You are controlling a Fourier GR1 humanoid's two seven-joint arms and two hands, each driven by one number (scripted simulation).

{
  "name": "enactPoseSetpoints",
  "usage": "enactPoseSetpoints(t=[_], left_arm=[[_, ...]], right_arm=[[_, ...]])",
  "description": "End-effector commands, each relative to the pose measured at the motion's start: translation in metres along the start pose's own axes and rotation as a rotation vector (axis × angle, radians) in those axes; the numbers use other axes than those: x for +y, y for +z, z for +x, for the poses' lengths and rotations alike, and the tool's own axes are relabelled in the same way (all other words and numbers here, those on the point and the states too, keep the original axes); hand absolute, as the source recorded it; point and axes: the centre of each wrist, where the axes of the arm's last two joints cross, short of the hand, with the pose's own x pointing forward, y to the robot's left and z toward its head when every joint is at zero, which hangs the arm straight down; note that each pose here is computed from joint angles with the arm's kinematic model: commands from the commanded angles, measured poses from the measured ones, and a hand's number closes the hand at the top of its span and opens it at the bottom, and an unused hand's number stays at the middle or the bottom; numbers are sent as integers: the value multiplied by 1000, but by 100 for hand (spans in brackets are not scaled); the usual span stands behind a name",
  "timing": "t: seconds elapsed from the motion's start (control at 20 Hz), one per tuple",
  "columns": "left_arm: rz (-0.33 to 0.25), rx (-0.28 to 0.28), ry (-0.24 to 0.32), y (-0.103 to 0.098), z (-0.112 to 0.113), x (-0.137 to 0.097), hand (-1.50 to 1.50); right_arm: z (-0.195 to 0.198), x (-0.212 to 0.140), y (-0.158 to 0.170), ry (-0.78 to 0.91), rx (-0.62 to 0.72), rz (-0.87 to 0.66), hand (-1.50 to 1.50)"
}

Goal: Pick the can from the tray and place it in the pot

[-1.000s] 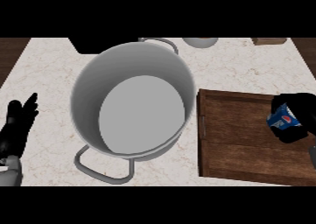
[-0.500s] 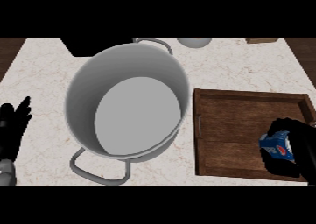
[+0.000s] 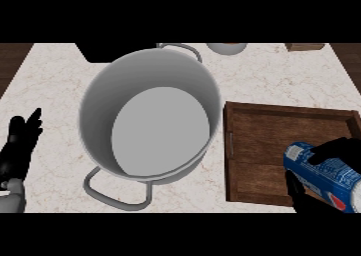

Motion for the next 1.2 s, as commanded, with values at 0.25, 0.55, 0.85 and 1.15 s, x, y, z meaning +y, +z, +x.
enactPoseSetpoints(t=[0.25, 0.55, 0.85, 1.15], left_arm=[[-17, -15, 0, -10, 23, 13, 0], [-41, -36, -12, -2, 16, -3, 0], [-29, -33, -9, 0, 20, -29, 0], [-36, -19, -4, -13, 19, -9, 0]], right_arm=[[88, -35, -16, -56, -95, -57, 150], [152, -15, -51, -61, -56, 64, 150], [182, 6, -73, -75, -3, 151, 150], [193, 42, -118, -80, 4, 281, 150]])
